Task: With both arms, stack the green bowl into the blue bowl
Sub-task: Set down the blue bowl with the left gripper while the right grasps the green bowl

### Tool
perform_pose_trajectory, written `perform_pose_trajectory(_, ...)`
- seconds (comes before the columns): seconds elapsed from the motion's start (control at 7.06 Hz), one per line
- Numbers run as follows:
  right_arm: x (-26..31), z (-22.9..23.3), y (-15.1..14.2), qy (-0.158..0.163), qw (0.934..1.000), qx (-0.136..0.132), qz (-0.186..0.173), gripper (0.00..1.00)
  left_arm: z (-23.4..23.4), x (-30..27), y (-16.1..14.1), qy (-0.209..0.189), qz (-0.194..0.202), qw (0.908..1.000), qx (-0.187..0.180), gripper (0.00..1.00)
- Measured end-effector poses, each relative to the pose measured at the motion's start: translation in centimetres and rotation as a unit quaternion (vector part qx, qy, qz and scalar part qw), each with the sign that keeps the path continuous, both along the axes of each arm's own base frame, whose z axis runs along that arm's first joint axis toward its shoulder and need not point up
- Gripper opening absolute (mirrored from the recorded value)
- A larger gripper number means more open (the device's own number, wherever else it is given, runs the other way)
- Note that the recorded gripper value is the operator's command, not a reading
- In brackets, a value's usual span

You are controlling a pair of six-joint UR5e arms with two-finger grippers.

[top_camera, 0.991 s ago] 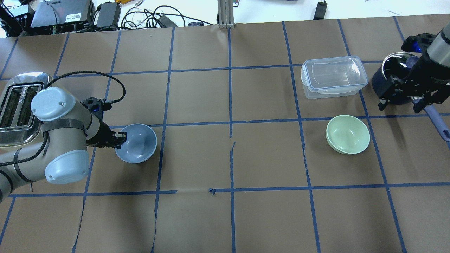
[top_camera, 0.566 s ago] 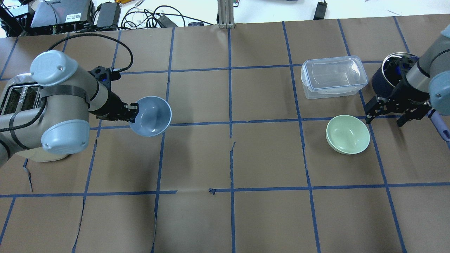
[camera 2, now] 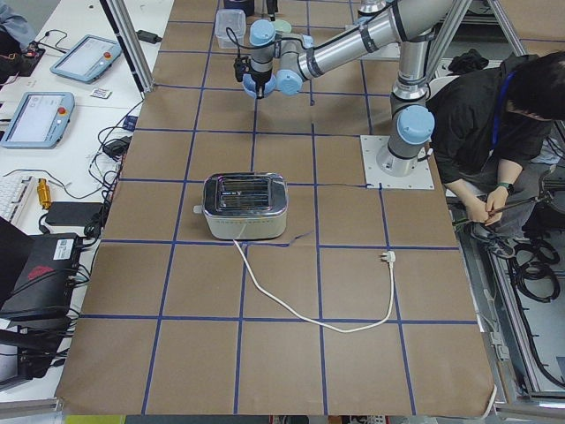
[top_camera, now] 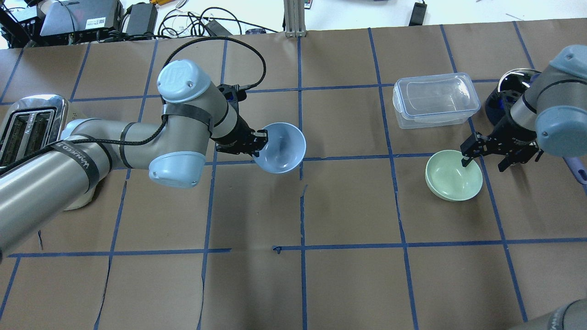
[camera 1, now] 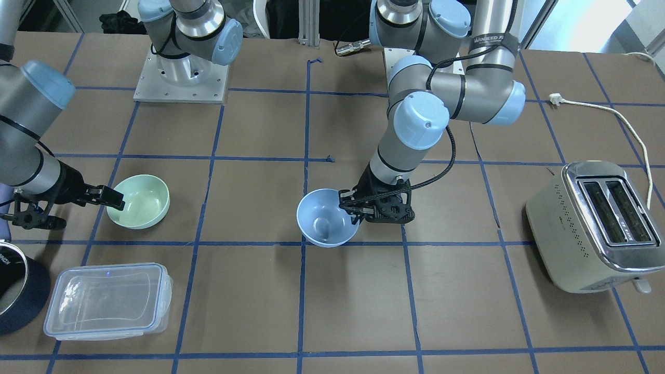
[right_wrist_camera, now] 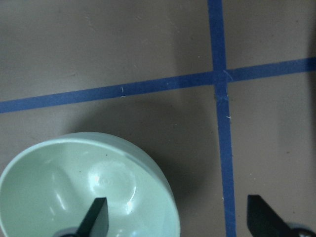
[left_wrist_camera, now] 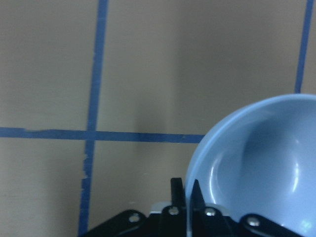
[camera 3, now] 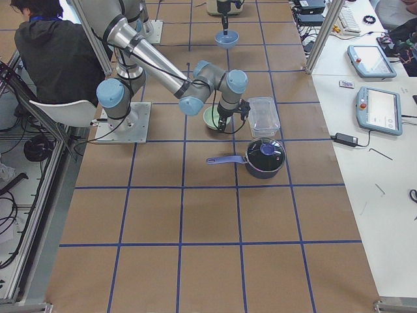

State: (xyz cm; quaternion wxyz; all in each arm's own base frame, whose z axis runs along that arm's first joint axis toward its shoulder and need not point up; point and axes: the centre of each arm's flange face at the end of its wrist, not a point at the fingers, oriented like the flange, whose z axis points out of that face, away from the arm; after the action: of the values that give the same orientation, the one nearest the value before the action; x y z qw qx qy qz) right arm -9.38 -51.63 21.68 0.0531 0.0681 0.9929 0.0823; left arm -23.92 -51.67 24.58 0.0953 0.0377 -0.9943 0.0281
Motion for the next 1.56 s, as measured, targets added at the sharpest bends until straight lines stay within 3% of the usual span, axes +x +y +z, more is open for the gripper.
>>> perform_pose_trajectory(0.14,0.1,-0.6,0.0,-0.004,1.0000,0.004,0.000,0.95,-1.2,-1.4,-0.4,0.001,0.006,1.0000,0.005,0.00)
perform_pose_trajectory(0.28,0.2,-1.3,0.0,-0.012,0.9999,0.007,-0.002,0.83,-2.4,-2.3,-0.5,0.001,0.007,0.9999,0.011,0.00)
perform_pose_trajectory(0.42,0.4,-1.8,0.1,-0.022,0.9997,0.008,-0.004,0.56,-3.1,-3.0,-0.3,0.001,0.006,0.9999,0.016,0.00)
perform_pose_trajectory(0.57,0.6,-2.2,0.3,-0.027,0.9996,0.011,-0.006,0.38,-3.4,-3.6,0.0,0.001,0.009,0.9998,0.019,0.62)
perform_pose_trajectory(0.71,0.7,-2.3,0.4,-0.029,0.9995,0.012,-0.006,0.04,-3.6,-3.9,0.1,0.001,0.020,0.9995,0.023,0.90)
perform_pose_trajectory(0.85,0.7,-2.4,0.5,-0.030,0.9995,0.012,-0.001,0.00,-3.5,-4.0,0.0,0.002,0.029,0.9993,0.021,1.00)
perform_pose_trajectory(1.13,0.7,-2.1,0.4,-0.031,0.9994,0.008,0.009,0.00,0.0,-3.4,-1.9,0.010,0.036,0.9991,-0.017,1.00)
perform_pose_trajectory(1.27,0.7,-1.2,0.2,-0.031,0.9995,0.000,0.010,0.00,3.0,-2.2,-3.3,0.007,0.028,0.9992,-0.027,1.00)
perform_pose_trajectory(1.56,0.7,2.0,-0.9,-0.037,0.9992,-0.012,0.007,0.00,10.6,3.8,-5.0,-0.040,-0.026,0.9988,-0.014,1.00)
